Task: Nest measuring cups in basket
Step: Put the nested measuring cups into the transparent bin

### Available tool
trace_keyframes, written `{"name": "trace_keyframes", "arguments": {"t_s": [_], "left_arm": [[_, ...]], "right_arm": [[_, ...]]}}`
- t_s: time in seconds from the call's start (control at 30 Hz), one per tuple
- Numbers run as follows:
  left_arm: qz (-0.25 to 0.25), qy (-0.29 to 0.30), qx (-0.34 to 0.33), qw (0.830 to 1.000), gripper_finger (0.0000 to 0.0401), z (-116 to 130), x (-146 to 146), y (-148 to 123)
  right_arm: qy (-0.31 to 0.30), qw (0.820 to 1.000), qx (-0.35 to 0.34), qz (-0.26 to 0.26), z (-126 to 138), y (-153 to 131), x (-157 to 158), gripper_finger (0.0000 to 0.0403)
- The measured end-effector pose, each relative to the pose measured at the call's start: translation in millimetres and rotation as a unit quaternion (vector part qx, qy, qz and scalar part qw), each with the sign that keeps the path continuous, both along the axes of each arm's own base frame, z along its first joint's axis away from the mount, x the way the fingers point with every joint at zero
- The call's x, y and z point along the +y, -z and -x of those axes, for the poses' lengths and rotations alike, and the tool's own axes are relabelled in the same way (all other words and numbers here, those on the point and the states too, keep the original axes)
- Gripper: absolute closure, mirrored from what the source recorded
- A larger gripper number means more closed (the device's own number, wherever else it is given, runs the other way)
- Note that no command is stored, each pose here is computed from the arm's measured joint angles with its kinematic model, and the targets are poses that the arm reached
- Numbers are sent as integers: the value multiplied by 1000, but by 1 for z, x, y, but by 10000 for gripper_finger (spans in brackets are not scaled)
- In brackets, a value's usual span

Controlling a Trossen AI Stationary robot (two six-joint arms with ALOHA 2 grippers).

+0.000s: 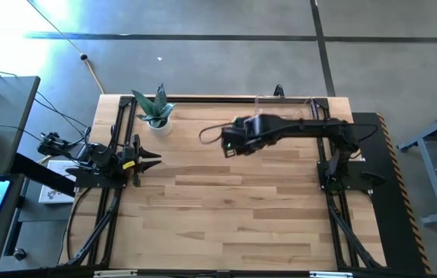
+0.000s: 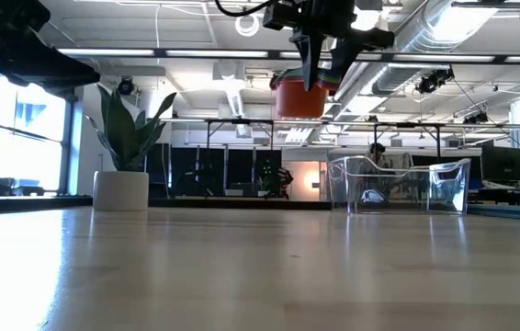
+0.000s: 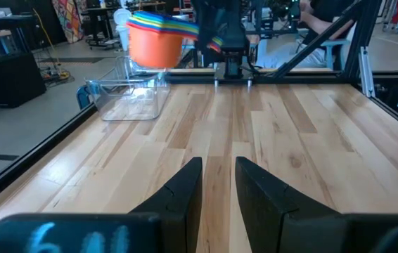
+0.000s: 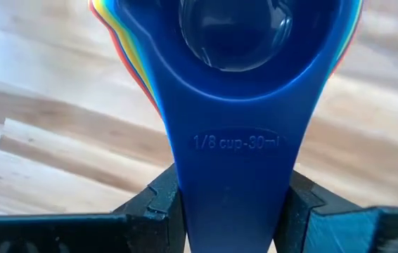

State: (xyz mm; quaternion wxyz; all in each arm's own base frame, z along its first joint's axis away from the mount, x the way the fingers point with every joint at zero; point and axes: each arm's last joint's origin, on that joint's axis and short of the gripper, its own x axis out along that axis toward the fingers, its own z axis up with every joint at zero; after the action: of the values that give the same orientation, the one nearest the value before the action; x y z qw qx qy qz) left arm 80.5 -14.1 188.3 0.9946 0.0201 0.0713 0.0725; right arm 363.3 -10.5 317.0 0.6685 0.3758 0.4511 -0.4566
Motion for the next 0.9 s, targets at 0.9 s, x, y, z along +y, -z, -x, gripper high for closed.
{"name": "trace_keyframes", "arguments": {"t_s": [0.9], "left_arm": [[0, 0, 0, 1000, 325, 0, 0, 0]], "right_arm": [[-163, 985, 30, 54, 114, -71, -154, 275]]}}
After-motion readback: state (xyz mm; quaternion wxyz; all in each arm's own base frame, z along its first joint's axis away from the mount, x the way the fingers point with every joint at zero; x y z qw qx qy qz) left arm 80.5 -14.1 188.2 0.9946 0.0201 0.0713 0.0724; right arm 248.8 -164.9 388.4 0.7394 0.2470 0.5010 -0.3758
